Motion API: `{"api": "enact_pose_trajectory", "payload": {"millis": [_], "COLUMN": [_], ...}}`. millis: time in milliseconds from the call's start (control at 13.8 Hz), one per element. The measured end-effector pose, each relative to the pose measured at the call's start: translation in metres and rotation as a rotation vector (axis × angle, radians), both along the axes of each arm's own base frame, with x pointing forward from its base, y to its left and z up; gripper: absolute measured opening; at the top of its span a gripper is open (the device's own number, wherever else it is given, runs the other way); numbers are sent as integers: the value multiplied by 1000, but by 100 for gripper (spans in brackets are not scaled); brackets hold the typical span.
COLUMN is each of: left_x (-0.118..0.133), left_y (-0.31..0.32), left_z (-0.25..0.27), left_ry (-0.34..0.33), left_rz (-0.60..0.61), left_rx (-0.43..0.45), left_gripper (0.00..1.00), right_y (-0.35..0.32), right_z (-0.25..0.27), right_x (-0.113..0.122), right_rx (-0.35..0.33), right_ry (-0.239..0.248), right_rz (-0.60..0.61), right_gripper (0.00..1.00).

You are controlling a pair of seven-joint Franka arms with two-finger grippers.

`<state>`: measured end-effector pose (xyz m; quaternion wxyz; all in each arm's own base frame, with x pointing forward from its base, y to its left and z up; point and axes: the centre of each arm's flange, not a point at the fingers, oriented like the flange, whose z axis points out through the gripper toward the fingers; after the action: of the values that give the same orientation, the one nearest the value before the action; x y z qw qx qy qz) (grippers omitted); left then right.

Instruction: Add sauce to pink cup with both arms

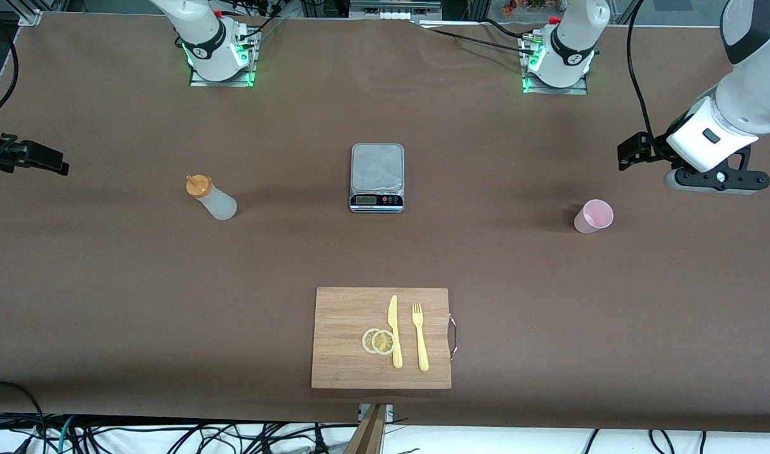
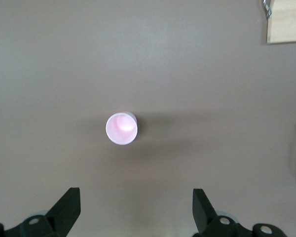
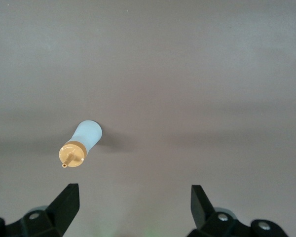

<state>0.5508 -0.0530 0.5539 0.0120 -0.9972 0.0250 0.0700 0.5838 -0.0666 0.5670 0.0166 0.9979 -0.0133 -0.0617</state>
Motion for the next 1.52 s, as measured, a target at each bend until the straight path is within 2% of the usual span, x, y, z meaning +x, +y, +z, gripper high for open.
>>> {"api": "enact_pose_trajectory", "payload": {"millis": [218,508,725,870,1232,1522], "left_x": [-3,-16,-23,-24,-6,16], "left_y": [3,23,27,7,-4,24], "left_z": [0,11,52,58,22,-1], "left_ry": [21,100,62,54,107,61], "left_rz": [6,31,10,-30,-50,-102], "left_rx": [2,7,0,0,-2,-28], "left_gripper": [100,100,100,100,100,100], "right_y": [0,-1,-1,-1,-1,-1], "right_z": [0,0,0,0,0,0], "right_x": [0,0,1,1,1,1], "right_rx": [0,0,0,0,0,0], "right_ry": [0,0,0,0,-1,-1], "right_rz": [0,-1,-1,-2,-2,-2], "right_gripper": [100,100,100,100,100,100]}}
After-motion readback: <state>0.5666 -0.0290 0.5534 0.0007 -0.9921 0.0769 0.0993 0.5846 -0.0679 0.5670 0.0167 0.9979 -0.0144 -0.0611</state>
